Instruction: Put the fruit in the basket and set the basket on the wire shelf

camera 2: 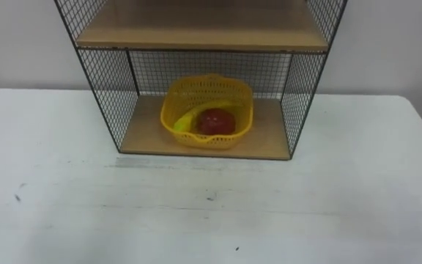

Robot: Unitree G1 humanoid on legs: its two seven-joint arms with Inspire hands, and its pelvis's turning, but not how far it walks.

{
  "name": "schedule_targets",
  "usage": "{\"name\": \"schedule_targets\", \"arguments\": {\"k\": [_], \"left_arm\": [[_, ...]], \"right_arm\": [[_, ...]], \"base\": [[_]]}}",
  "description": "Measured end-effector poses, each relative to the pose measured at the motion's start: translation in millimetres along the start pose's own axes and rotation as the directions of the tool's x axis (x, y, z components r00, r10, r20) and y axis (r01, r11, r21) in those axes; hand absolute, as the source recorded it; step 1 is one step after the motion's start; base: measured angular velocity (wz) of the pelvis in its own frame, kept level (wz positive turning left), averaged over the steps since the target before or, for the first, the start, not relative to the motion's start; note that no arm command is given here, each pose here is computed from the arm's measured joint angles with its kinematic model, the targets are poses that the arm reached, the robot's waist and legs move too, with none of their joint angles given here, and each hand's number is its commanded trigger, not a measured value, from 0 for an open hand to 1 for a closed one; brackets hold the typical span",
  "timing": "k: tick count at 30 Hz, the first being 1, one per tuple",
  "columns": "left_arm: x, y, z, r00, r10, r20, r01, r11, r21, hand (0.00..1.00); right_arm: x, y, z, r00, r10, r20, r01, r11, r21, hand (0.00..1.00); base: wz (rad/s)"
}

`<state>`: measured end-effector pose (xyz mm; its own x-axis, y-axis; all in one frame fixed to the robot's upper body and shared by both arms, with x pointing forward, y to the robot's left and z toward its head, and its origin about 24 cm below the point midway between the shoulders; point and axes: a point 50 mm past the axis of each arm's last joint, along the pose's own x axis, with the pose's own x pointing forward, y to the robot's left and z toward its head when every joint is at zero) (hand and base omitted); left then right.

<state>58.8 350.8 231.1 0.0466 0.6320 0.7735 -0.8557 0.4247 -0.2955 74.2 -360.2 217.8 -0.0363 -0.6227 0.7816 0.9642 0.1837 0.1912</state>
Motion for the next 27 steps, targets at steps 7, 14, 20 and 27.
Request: {"name": "schedule_targets", "arguments": {"k": [7, 14, 20, 27], "left_arm": [[36.5, 77.8, 2, 0.84, 0.523, 0.144, -0.539, 0.835, 0.111, 0.0], [-25.6, 150.4, -71, 0.482, 0.861, -0.16, -0.731, 0.496, 0.468, 0.0], [-142.5, 188.5, -115, 0.023, 0.951, -0.307, -0.584, 0.262, 0.769, 0.0], [-219.3, 218.5, -100, -0.253, 0.951, -0.179, -0.478, 0.038, 0.878, 0.0]], "right_arm": [[39, -56, -8, 0.908, -0.417, 0.045, 0.418, 0.907, -0.047, 0.0], [-14, -114, -92, 0.664, -0.648, -0.375, 0.505, 0.757, -0.414, 0.0], [-146, -171, -139, 0.15, -0.807, -0.571, 0.343, 0.584, -0.735, 0.0], [-238, -220, -120, -0.174, -0.894, -0.413, 0.188, 0.382, -0.905, 0.0]], "base": [[0.06], [0.1], [0.01], [-0.03]]}}
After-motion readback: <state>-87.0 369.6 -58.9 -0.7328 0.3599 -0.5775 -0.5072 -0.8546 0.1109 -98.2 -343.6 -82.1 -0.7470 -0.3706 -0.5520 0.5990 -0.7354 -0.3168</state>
